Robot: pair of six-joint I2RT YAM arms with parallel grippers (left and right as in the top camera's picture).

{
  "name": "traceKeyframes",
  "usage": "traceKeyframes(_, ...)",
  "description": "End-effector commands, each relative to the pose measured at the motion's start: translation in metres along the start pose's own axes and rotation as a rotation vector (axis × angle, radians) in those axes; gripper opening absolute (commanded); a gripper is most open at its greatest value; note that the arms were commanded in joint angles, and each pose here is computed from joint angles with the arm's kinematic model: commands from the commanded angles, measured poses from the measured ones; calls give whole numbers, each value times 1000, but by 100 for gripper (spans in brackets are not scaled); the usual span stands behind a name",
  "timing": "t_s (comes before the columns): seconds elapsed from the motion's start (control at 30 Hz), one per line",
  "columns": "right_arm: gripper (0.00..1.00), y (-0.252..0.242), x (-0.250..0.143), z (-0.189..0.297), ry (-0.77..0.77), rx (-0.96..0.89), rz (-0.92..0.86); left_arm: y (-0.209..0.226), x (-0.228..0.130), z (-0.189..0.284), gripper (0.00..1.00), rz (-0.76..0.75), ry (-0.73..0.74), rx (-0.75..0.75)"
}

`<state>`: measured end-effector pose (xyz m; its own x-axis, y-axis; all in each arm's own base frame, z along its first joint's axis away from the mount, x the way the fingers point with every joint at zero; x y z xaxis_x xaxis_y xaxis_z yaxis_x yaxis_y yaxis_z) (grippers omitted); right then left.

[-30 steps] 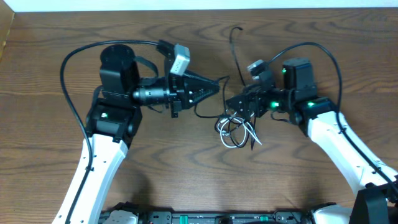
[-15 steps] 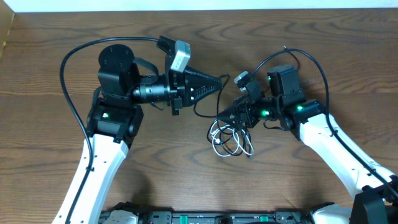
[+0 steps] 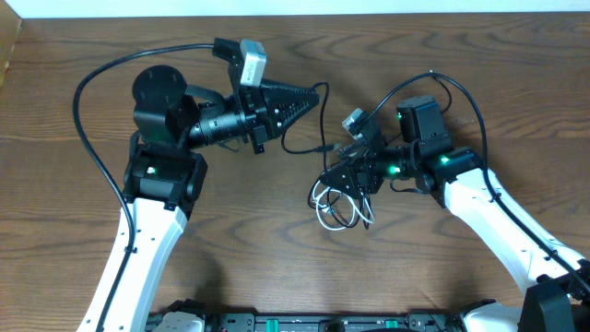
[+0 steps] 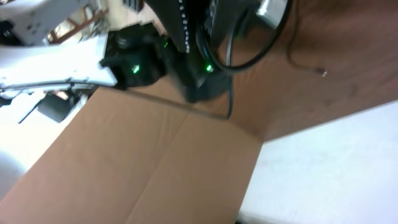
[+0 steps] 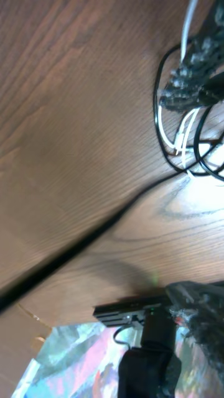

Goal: Untangle cables

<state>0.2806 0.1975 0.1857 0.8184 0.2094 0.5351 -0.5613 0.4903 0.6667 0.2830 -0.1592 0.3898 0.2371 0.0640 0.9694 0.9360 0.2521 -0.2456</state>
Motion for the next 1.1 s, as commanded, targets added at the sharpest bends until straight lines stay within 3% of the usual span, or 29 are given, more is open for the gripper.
traceKeyframes(0.0,74,7,4,1,-7,51,41,-9,19,2,8,48,-55,-26)
traceKeyframes(0.03,68,7,5,1,-11,51,44,-10,22,2,7,50,-63,-33)
traceKeyframes(0.1,36,8,9,1,-31,53,69,-14,27,3,7,55,-77,-53)
traceKeyframes(0.5,40,15,22,-4,-89,53,161,-20,36,4,7,152,-103,-87)
traceKeyframes(0.67,36,16,24,-14,-100,-25,194,-23,37,4,7,158,-97,-110)
traceKeyframes(0.73,33,17,24,-16,-101,-42,201,-24,37,4,7,158,-94,-113)
traceKeyframes(0.8,17,18,24,-18,-102,-44,207,-24,37,4,7,157,-95,-113)
traceKeyframes(0.83,14,18,24,-18,-102,-43,207,-24,37,4,8,158,-94,-113)
traceKeyframes(0.87,1,16,24,-17,-104,-58,204,-24,37,4,8,157,-94,-113)
traceKeyframes(1.0,1,-12,27,-8,-143,-250,60,-17,22,2,8,117,-42,-106)
traceKeyframes(1.03,1,-24,29,-1,-167,-322,-1,-10,9,0,24,115,-5,-86)
traceKeyframes(1.07,1,-27,30,1,-176,-334,-21,-6,-1,-1,33,115,23,-73)
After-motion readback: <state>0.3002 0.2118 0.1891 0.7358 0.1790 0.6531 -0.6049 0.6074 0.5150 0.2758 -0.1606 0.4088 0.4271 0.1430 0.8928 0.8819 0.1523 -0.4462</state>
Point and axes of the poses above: each gripper's point midway between its finger pads, its own z axis back along the fingers, its own y axis along the line the jaws close on, x = y × z, the point moved 6 cm from there along z, back along the fingers, and after that the axes turned 12 degrees about -z, right-handed, at the moved point
